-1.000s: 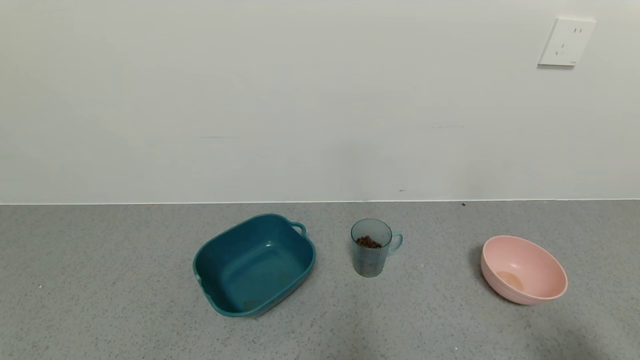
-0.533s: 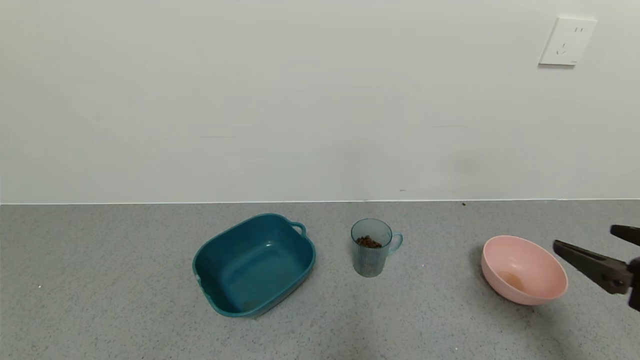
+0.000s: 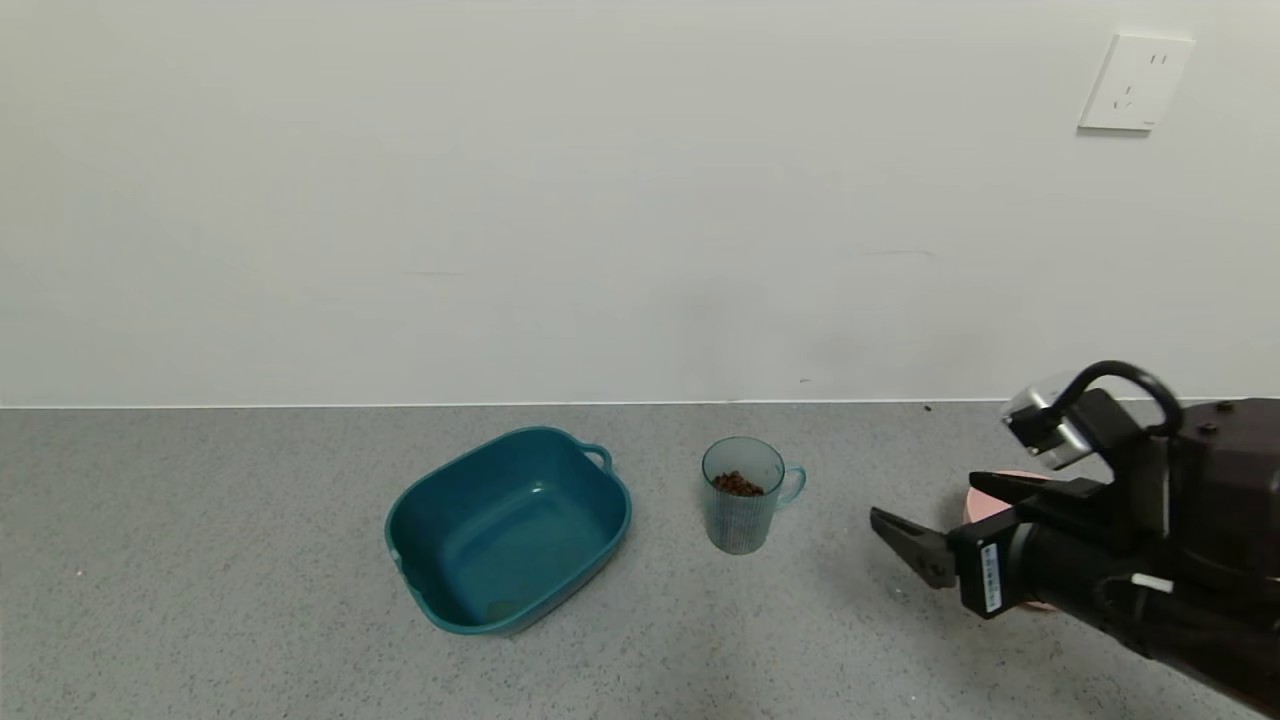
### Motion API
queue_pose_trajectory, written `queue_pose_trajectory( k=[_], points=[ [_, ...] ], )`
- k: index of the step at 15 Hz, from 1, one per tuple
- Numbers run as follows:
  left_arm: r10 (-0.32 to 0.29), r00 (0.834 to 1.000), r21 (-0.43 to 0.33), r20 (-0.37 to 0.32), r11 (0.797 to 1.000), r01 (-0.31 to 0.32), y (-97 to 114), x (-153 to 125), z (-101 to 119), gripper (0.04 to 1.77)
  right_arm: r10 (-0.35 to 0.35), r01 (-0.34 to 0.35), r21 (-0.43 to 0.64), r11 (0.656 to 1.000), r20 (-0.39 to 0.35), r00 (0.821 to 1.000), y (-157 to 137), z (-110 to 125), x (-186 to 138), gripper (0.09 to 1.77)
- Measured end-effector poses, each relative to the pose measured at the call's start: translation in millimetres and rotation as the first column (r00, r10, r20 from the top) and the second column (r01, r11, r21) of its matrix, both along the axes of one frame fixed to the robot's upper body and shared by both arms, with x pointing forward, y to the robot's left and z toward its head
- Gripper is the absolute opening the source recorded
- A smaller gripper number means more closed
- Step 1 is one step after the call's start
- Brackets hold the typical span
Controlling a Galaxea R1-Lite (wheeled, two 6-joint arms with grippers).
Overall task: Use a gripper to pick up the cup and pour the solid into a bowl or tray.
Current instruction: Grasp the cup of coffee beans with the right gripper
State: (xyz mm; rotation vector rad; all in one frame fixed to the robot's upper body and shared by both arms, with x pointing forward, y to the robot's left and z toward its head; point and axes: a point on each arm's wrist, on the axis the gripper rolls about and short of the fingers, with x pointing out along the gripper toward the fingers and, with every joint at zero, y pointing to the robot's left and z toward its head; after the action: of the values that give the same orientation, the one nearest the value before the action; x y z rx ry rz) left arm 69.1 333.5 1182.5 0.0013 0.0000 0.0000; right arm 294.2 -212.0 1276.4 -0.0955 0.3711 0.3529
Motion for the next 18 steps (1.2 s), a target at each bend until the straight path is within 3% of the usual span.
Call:
queue_pose_trajectory(
  k=[5, 12, 18],
  points=[
    [0.0, 1.0, 0.0, 0.0, 1.0, 0.0, 0, 0, 0, 1.75, -0.002, 0.001, -0.028, 1.0, -0.029, 1.0, 50, -39, 22, 1.71],
    [0.0, 1.0, 0.0, 0.0, 1.0, 0.0, 0, 0, 0, 1.75, -0.082, 0.085, 0.023, 0.996, -0.1, 0.992, 107, -84, 47, 1.71],
    [0.0, 1.0, 0.0, 0.0, 1.0, 0.0, 0, 0, 0, 1.75, -0.162, 0.165, 0.033, 0.986, -0.062, 0.985, 132, -107, 78, 1.71]
  ],
)
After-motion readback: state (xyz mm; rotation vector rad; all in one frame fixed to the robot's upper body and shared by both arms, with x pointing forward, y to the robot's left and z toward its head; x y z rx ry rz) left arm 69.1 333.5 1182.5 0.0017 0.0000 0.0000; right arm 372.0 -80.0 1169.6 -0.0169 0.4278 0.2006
